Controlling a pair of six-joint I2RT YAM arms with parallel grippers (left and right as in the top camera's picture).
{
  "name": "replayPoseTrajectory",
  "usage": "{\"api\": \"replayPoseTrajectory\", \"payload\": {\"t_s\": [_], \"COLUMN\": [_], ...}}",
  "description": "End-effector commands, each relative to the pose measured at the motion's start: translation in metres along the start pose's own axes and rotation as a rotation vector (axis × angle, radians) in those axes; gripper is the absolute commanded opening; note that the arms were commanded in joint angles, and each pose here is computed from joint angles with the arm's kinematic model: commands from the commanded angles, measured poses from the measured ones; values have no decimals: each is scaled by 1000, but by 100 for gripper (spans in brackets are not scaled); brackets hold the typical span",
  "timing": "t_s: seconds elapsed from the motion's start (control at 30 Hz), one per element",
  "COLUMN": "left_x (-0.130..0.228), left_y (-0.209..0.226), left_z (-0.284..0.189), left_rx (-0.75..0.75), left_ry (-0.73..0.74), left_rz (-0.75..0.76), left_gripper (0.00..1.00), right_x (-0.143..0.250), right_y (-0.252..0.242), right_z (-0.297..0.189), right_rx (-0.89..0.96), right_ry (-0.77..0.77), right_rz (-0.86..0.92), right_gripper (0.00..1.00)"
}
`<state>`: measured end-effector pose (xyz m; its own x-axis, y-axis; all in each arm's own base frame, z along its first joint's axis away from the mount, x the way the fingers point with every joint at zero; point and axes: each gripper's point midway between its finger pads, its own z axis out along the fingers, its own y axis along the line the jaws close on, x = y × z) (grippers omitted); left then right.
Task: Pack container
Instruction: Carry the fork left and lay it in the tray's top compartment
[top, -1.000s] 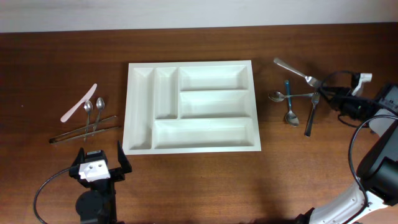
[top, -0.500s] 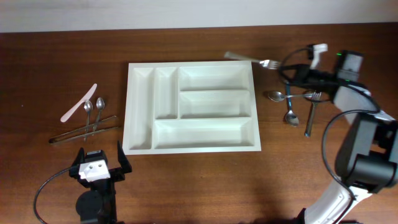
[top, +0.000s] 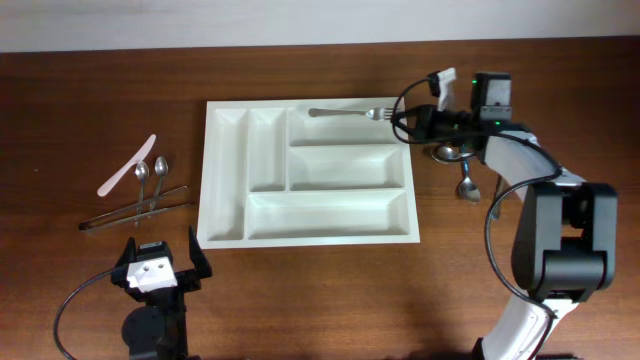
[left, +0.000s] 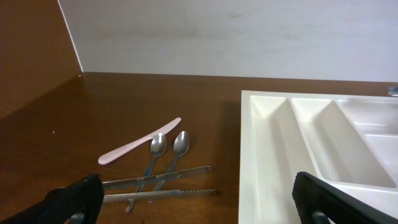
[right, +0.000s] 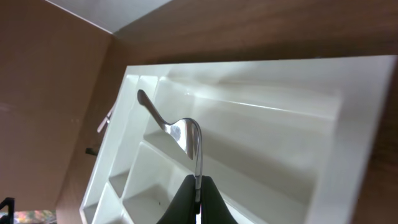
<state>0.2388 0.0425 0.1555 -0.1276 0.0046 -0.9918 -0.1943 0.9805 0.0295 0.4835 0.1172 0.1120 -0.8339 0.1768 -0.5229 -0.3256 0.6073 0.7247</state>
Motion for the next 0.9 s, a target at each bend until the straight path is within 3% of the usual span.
{"api": "replayPoseTrajectory", "payload": {"t_s": [0.0, 0.4, 0.47, 0.53, 0.63, 0.87], "left_x": [0, 0, 0, 0, 0, 0], "left_y": [0, 0, 0, 0, 0, 0], "left_z": [0, 0, 0, 0, 0, 0], "left_rx": [4, 4, 4, 4, 4, 4], "left_ry": [-6, -6, -6, -6, -6, -6], "left_rz": [18, 18, 18, 18, 18, 18], "left_gripper": [99, 99, 99, 99, 99, 99], "right_x": [-7, -10, -10, -10, -8, 1], "right_y": [1, -7, -8, -8, -8, -2], "right_z": [6, 6, 6, 7, 9, 22], "right_rx": [24, 73, 76, 79, 85, 78], "right_ry": [-14, -30, -31, -32, -28, 2], "right_rz": [8, 54, 56, 62, 64, 62], "right_gripper": [4, 9, 15, 33, 44, 54]}}
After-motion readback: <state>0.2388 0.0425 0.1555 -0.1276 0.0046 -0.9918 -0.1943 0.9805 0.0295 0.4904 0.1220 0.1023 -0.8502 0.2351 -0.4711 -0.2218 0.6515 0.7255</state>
